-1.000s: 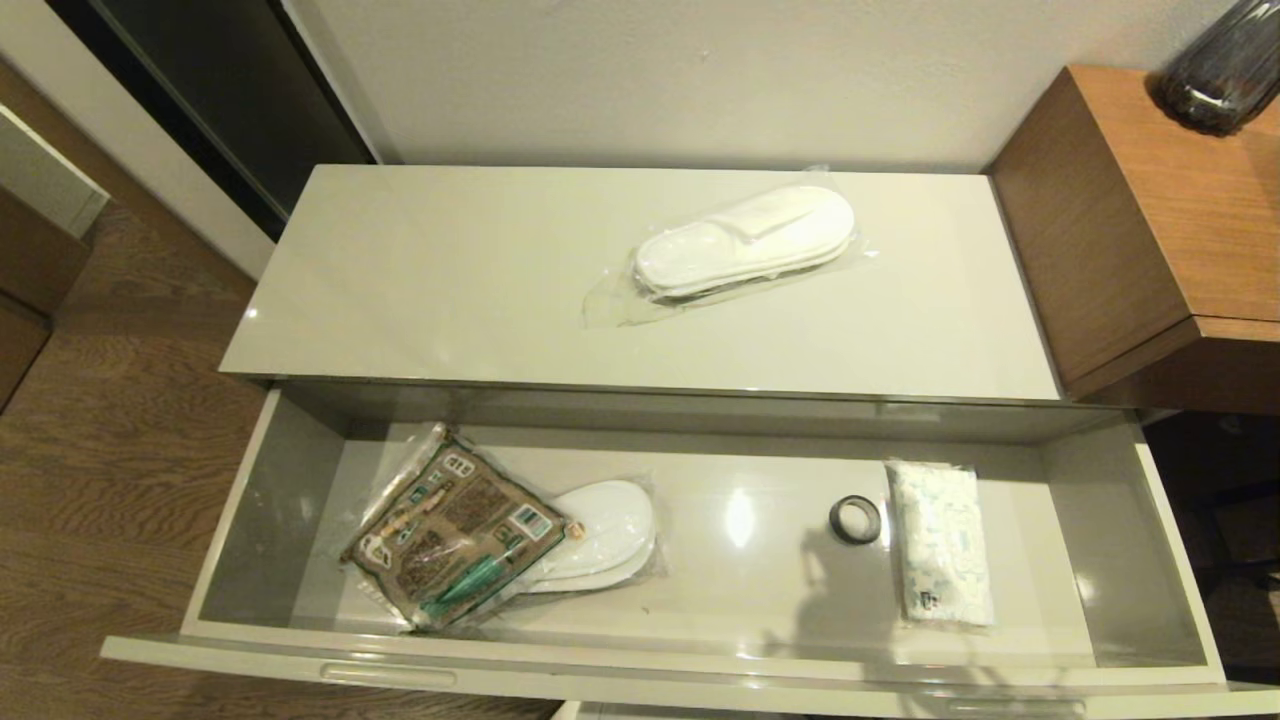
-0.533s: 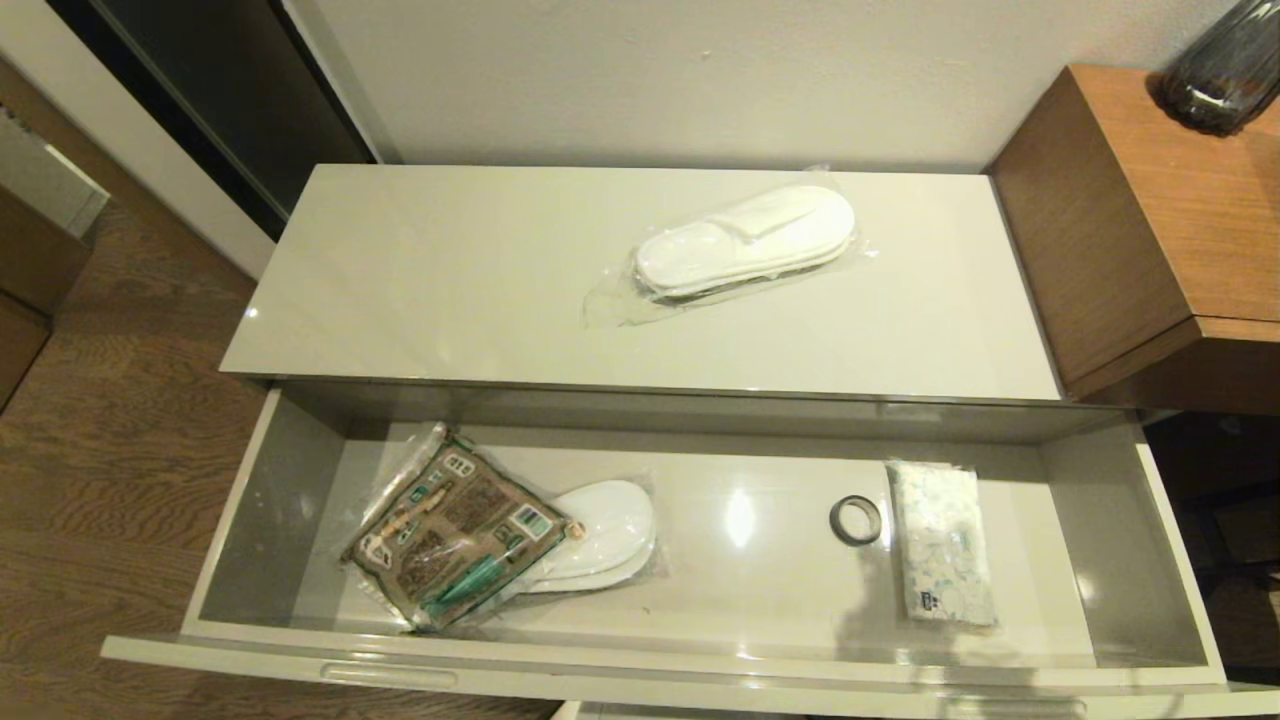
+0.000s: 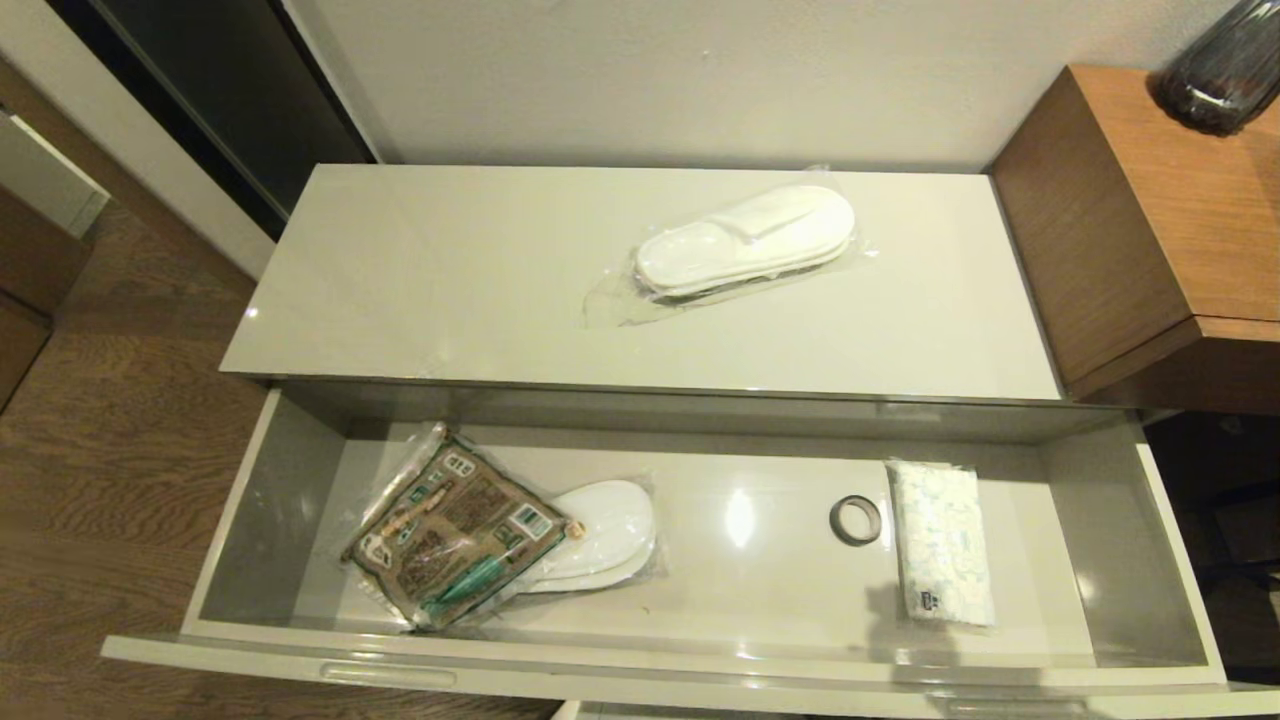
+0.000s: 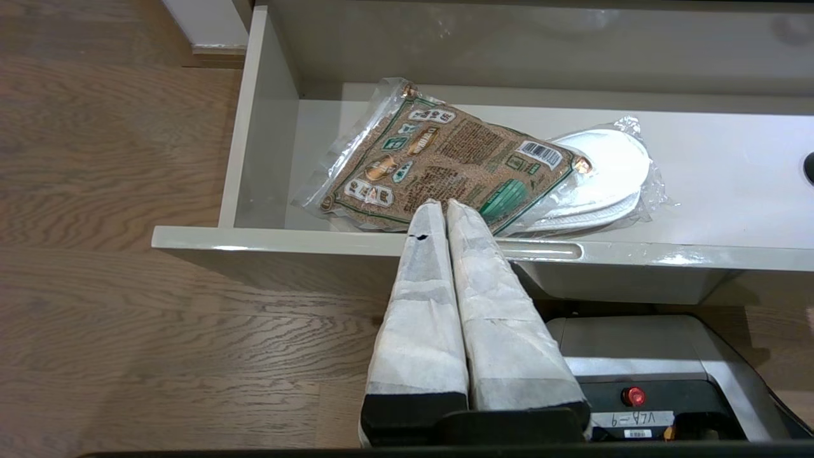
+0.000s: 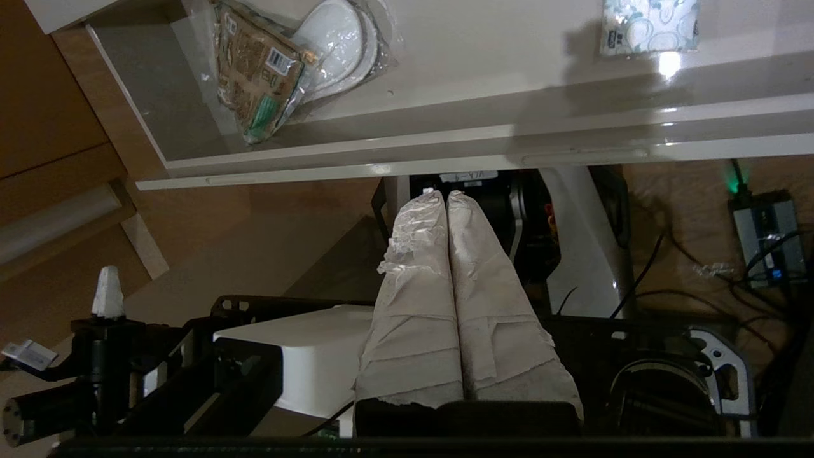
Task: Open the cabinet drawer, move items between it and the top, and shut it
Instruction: Pick up the disposable slippers on the table
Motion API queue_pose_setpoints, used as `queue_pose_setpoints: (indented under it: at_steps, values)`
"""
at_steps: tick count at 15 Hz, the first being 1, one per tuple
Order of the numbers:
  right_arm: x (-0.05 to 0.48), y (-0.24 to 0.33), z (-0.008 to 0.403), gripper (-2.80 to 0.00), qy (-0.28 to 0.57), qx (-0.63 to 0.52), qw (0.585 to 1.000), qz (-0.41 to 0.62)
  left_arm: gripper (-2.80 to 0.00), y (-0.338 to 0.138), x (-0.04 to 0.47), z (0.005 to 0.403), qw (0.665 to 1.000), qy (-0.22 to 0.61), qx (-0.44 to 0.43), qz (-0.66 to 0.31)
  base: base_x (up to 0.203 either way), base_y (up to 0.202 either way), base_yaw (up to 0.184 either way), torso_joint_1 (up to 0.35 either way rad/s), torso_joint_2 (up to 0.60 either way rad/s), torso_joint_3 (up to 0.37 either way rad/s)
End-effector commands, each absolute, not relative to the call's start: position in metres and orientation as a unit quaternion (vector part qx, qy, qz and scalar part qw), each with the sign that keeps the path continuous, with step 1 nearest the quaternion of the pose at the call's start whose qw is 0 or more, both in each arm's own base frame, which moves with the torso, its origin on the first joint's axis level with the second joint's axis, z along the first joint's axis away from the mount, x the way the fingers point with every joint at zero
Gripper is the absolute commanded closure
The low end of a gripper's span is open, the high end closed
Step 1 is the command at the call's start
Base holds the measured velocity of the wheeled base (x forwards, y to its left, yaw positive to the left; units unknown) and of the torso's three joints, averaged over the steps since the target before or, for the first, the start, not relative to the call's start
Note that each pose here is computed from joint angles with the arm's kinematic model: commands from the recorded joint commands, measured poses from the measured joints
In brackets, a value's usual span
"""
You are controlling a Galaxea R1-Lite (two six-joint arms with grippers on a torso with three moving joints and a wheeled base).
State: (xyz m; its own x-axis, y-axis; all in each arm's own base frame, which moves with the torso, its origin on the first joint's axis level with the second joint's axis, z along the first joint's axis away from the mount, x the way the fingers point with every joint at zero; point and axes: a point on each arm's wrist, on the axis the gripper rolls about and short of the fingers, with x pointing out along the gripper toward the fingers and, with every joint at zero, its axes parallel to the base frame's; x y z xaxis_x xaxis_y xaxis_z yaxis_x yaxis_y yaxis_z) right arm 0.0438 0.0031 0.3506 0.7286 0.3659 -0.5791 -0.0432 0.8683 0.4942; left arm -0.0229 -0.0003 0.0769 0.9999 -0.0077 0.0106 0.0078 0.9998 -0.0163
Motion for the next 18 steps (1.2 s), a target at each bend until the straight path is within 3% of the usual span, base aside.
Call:
queue_pose_setpoints:
  at_steps: [1,5,11,15,18]
  values:
    - [0.066,0.001,0.349,0.0,0.359,0.226,0.899,0.111,0.0,0.0,-0.023,0.077,1.0,-0.005,-0.008,-0.005,0.0,0.0,0.0,0.0,0.0,0.0]
    - [0.155,0.006,0.33,0.0,0.343,0.218,0.911,0.066,0.0,0.0,-0.023,0.077,1.0,-0.005,-0.009,-0.004,0.0,0.0,0.0,0.0,0.0,0.0]
    - [0.209,0.047,0.317,0.0,0.322,0.176,0.929,0.05,0.0,0.0,-0.023,0.077,1.0,-0.005,-0.009,-0.004,0.0,0.0,0.0,0.0,0.0,0.0]
    - [0.232,0.06,0.322,0.0,0.299,0.203,0.931,0.038,0.0,0.0,-0.023,0.077,1.0,-0.005,-0.009,-0.004,0.0,0.0,0.0,0.0,0.0,0.0]
    - [0.289,0.082,0.314,0.0,0.293,0.259,0.92,0.011,0.0,0.0,-0.023,0.077,1.0,-0.005,-0.009,-0.005,0.0,0.0,0.0,0.0,0.0,0.0]
